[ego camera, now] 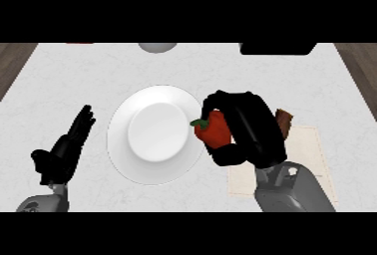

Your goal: Pick the bell pepper from the placemat and place it in the plate

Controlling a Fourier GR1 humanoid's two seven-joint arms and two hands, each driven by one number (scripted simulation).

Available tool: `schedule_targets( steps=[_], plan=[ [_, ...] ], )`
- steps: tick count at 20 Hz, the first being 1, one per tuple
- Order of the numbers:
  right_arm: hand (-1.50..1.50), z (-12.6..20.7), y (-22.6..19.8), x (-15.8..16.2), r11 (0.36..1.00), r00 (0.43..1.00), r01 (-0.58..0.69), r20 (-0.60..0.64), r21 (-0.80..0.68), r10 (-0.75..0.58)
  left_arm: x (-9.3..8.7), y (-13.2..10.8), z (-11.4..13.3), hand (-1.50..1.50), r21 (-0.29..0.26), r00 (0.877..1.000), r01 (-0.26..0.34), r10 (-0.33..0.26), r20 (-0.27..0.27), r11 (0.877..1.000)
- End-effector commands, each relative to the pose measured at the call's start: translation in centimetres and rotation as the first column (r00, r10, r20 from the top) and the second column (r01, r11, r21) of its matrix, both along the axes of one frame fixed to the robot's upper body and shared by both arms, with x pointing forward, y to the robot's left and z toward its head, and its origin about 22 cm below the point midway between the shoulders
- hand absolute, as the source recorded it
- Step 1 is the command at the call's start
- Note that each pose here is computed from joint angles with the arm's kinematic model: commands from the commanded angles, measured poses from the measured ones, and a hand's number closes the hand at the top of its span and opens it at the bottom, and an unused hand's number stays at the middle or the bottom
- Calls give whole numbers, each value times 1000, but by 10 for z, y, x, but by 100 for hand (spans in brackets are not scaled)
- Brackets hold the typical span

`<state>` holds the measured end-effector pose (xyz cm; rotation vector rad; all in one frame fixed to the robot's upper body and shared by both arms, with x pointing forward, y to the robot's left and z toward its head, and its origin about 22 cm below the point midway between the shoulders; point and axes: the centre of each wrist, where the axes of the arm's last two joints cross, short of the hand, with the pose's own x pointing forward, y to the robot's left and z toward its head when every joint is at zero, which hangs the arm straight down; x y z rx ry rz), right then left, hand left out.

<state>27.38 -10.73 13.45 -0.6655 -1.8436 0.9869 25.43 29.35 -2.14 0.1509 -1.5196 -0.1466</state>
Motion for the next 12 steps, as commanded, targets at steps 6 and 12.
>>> schedule_targets(
  steps=[6,12],
  plan=[
    [150,-16,84,19,999,997,-52,-57,1,52,-9,-4,-2,0,4,1000,5,-5,2,1000],
    [150,-52,105,52,1000,997,-17,-81,-12,16,16,-4,1,0,7,1000,15,-15,5,1000]
  ],
)
